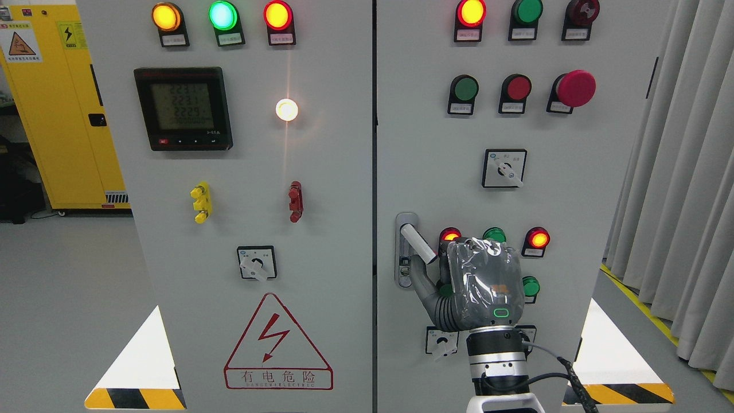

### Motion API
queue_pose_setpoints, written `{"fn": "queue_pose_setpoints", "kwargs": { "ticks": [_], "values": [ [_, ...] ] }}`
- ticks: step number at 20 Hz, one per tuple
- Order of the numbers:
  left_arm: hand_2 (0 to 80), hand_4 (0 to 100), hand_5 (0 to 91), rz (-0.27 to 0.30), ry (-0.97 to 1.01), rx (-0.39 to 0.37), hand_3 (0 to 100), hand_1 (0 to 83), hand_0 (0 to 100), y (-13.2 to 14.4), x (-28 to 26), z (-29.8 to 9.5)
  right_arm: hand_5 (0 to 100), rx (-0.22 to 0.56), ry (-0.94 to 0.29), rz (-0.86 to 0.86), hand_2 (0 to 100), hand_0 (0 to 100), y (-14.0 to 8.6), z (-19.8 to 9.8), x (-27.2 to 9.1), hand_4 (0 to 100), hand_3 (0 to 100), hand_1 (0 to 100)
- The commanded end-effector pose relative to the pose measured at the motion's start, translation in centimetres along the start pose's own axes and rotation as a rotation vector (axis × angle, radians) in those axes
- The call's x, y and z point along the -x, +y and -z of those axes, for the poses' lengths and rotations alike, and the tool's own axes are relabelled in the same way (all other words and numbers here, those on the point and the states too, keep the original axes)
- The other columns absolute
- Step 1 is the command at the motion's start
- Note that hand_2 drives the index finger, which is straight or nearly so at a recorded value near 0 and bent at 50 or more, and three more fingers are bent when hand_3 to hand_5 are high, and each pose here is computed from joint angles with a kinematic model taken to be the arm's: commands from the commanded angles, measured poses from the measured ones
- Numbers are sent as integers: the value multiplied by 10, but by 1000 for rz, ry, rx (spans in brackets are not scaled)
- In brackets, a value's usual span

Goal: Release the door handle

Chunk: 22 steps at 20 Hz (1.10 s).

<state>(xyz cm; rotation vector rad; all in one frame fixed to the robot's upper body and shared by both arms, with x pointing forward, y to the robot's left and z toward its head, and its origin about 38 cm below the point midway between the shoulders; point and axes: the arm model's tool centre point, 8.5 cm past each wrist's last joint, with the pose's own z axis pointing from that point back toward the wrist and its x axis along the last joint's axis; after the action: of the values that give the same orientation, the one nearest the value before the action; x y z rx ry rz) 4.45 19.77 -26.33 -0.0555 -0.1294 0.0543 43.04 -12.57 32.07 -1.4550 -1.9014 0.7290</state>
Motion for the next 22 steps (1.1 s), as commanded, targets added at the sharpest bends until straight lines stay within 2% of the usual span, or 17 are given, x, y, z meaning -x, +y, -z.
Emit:
{"fn": "queue_pose_setpoints", "kwargs": {
  "ticks": [1, 22],
  "values": [
    [0, 0, 0, 1, -2, 0, 0, 556, 120, 0, -1, 0, 1000, 5, 7, -5, 933, 567, -2, 1, 4, 1000, 1000, 396],
    [0, 0, 0, -1, 1, -1, 0, 556, 120, 0, 0, 0, 1000, 16, 14, -10, 930, 565, -6, 3, 9, 1000, 1000, 400]
  ]
}}
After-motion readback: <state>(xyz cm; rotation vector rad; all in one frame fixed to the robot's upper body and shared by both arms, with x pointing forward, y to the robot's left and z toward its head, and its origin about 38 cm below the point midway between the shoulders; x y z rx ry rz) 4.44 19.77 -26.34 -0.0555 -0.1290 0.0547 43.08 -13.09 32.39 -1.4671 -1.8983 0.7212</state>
